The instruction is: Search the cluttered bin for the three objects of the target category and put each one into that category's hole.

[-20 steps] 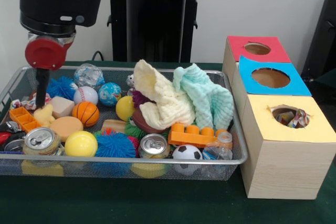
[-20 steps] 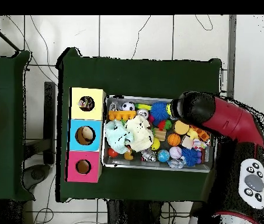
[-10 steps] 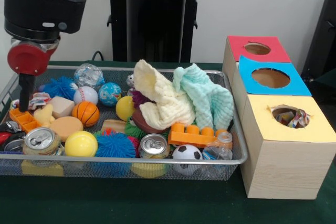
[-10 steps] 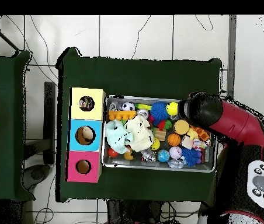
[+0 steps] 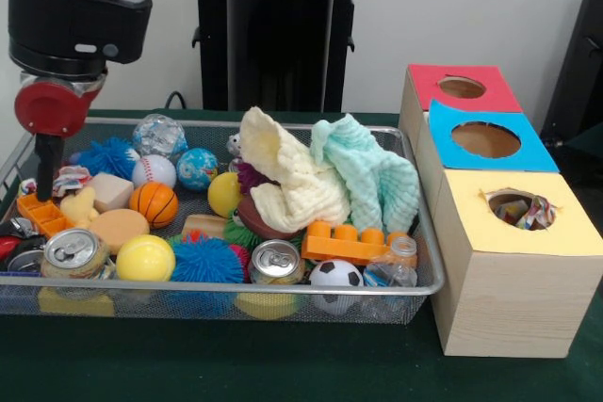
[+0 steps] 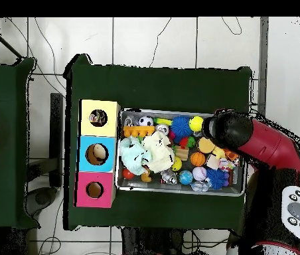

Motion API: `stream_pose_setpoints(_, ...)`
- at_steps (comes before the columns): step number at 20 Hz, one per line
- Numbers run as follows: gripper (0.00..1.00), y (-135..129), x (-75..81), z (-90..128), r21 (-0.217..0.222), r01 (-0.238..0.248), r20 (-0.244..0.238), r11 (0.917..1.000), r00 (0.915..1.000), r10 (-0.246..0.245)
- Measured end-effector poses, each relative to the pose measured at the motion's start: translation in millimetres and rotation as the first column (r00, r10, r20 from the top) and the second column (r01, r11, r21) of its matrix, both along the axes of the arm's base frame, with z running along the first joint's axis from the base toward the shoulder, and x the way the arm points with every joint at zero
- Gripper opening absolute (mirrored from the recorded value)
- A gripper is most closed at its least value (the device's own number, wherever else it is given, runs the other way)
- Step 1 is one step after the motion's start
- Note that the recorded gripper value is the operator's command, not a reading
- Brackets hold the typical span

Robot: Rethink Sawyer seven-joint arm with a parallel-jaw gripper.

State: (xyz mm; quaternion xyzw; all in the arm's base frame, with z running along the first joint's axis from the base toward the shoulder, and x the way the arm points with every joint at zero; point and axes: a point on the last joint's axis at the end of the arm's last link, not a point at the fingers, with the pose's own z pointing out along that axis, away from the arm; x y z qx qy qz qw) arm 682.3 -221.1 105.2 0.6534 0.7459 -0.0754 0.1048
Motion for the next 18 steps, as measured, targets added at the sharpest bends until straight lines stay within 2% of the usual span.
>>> stream_pose_setpoints(7,1.00,8.7,-23.0,-17.1,0.027,0.012,-0.046,0.9996,0.9989,-0.011)
stream_pose_setpoints(11,1.00,10.5,-29.5,-22.8,0.031,0.014,-0.051,0.9994,0.9986,-0.013)
stream_pose_setpoints(18,1.00,4.8,-31.0,-29.6,0.023,0.017,-0.039,0.9996,0.9991,-0.016)
